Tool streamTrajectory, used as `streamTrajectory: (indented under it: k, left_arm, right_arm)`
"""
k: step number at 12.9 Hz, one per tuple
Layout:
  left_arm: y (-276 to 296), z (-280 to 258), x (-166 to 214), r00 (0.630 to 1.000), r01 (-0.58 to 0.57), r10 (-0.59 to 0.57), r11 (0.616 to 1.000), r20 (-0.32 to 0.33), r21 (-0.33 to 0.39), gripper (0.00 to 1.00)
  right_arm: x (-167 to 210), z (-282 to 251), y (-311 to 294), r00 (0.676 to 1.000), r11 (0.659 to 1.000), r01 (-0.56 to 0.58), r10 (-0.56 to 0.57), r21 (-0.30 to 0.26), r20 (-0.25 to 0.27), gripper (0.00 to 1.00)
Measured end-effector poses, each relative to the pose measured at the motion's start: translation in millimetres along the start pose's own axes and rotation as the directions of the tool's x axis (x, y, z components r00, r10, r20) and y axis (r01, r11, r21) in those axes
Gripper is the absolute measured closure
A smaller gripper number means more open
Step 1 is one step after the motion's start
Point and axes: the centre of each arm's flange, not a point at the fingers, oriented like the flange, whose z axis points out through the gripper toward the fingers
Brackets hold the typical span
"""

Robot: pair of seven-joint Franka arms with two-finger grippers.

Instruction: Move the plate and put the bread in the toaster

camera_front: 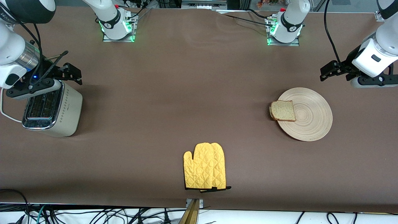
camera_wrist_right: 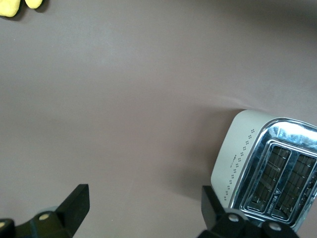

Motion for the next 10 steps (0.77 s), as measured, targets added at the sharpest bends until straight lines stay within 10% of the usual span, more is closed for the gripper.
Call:
streamTrajectory:
  k: [10]
  left_arm:
    - [0.0, -0.1, -0.1, 1.000, 0.000, 0.000, 1.000, 0.000, 0.000, 0.00]
  right_arm:
    - [0.4, -3.8, -2.7, 1.000, 1.000, 0.005, -0.005, 0.001, 0.004, 0.00]
